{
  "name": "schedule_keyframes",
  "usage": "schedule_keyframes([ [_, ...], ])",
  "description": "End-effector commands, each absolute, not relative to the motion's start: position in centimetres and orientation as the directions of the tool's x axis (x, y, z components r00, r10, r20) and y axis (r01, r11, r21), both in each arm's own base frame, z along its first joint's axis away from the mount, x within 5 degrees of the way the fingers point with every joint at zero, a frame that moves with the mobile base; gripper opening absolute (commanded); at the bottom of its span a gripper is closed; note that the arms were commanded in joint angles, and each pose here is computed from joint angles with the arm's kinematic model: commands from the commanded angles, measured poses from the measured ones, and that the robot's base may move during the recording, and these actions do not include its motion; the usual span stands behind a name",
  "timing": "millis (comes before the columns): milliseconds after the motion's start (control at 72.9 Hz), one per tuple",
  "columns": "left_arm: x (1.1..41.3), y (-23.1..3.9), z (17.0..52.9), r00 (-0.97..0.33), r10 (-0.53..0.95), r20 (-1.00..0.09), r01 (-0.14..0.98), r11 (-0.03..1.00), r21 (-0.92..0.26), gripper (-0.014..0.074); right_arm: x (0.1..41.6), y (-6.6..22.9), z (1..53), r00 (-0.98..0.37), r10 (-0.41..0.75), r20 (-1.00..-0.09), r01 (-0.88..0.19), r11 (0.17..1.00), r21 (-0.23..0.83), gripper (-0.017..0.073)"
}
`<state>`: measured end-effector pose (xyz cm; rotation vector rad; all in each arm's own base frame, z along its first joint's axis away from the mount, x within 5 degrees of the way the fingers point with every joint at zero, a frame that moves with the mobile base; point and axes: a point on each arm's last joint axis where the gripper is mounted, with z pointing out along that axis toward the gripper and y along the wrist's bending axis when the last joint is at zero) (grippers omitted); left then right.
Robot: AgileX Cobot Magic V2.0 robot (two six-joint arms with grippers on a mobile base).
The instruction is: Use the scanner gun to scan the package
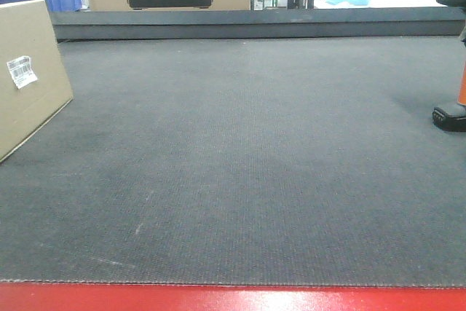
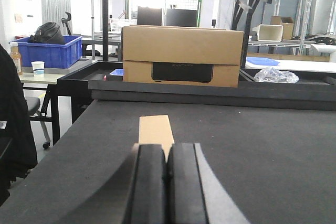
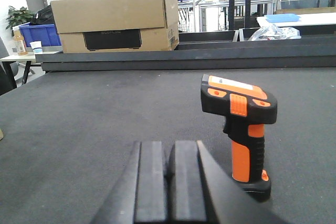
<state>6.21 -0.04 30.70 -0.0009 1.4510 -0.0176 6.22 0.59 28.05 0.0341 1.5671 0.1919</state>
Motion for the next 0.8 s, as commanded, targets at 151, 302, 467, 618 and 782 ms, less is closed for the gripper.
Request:
schedule_keyframes([
  [151,6.1,-0.1,30.9,0.143,-0.020,-0.990,0.015,1.000,-0.018,-0.0111,6.1,0.5,27.7,0.054,-0.005,-0.999,-0.082,0.997,-0.010,-0.0168],
  [302,6.1,-0.1,30.9,0.143,-0.020,-0.990,0.015,1.000,-0.018,-0.0111,5.5,-0.2,26.3,0.115,-0.069,-0.991,0.051,0.997,-0.063,-0.0168],
  [467,6.1,-0.1,30.9,0.143,-0.020,-0.990,0.015,1.000,-0.018,-0.0111,5.2,-0.6,23.1,0.097,-0.039,-0.994,0.114,0.993,-0.027,-0.0168],
  [618,6.1,-0.1,30.9,0.143,-0.020,-0.989,0.015,1.000,-0.018,-0.0111,5.6,-0.6,21.1,0.067,-0.009,-0.998,0.115,0.993,-0.001,-0.0168],
  [782,6.1,-0.1,30.9,0.143,-0.020,-0.989,0.015,1.000,-0.018,-0.0111,5.6,-0.6,21.2,0.068,-0.024,-0.997,0.116,0.993,-0.016,-0.0168],
])
